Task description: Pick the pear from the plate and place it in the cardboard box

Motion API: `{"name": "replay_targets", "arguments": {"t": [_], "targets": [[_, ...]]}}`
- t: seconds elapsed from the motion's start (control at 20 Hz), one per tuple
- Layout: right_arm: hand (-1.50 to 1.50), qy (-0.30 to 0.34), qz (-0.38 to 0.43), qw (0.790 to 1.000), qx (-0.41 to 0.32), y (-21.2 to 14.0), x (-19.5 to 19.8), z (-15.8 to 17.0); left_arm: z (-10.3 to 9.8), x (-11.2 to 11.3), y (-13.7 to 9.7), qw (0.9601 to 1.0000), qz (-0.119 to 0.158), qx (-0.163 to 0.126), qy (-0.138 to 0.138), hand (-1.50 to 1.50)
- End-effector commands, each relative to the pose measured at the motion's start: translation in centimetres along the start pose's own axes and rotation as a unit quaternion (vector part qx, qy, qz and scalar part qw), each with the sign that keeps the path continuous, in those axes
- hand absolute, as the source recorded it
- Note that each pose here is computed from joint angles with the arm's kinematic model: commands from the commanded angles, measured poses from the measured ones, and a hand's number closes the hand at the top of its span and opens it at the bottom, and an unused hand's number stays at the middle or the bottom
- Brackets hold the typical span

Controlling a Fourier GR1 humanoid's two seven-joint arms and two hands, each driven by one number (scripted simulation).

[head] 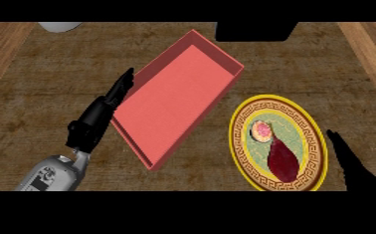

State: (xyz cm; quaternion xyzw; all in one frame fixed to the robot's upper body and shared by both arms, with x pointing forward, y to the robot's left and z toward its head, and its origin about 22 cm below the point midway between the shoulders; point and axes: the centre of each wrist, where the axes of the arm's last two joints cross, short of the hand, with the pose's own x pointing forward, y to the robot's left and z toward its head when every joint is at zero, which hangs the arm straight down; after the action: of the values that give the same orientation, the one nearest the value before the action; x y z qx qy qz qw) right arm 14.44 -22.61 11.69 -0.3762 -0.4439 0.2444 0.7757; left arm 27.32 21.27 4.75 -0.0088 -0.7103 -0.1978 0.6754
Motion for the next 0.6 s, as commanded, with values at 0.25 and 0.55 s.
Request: {"name": "replay_targets", "arguments": {"t": [0.25, 0.55], "targets": [[-1.5, 0.074, -0.023, 0.996, 0.036, -1.4, 3.5, -1.6, -0.8, -0.3, -1.6, 0.9999, 0.001, -0.011, -0.006, 0.0], [-1.5, 0.09, -0.014, 0.995, 0.043, 1.0, 4.7, -3.6, -1.9, -0.6, 0.1, 0.9999, -0.003, -0.005, -0.008, 0.0]]}}
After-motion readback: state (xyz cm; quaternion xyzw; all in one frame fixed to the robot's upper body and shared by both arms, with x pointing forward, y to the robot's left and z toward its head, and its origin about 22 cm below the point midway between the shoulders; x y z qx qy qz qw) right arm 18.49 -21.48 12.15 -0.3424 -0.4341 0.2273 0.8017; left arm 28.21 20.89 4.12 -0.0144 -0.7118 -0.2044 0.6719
